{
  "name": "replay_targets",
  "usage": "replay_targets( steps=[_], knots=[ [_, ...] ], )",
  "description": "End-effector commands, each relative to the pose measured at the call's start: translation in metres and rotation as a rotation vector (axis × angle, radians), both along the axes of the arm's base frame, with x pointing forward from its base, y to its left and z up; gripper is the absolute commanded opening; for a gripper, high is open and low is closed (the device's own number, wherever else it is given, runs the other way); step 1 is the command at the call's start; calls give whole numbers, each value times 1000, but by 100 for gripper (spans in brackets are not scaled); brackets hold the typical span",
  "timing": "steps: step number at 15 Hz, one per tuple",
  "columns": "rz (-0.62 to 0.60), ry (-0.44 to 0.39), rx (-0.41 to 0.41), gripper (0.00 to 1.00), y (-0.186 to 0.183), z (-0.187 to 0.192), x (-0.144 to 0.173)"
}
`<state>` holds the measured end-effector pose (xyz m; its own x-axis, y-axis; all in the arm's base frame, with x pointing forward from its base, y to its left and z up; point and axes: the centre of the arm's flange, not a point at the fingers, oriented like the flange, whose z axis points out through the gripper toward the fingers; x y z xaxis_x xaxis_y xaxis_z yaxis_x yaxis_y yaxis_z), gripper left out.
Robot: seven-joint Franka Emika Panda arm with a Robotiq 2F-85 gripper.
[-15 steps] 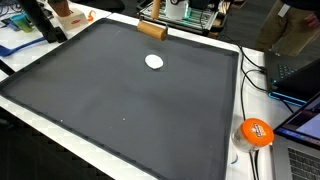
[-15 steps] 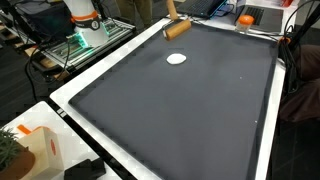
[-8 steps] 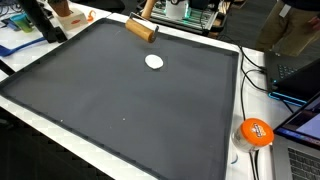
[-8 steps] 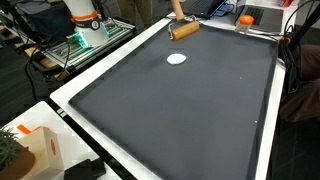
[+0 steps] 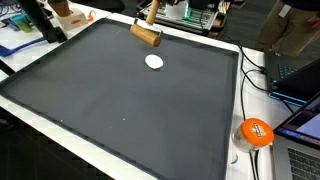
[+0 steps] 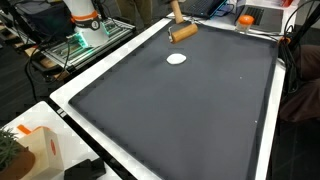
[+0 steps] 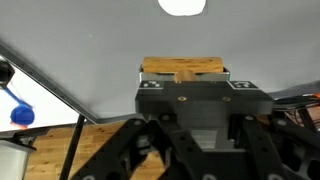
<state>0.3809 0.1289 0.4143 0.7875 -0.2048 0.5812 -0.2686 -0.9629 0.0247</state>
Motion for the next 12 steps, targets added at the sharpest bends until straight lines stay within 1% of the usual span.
replay_targets(
  steps=[1,4,9,12],
  knots=[
    [43,49,29,22,7,-8,-1],
    [50,71,37,22,10,-13,-2],
    [47,78,48,22,8,-16,-1],
    [74,117,55,22,11,-22,-3]
  ],
)
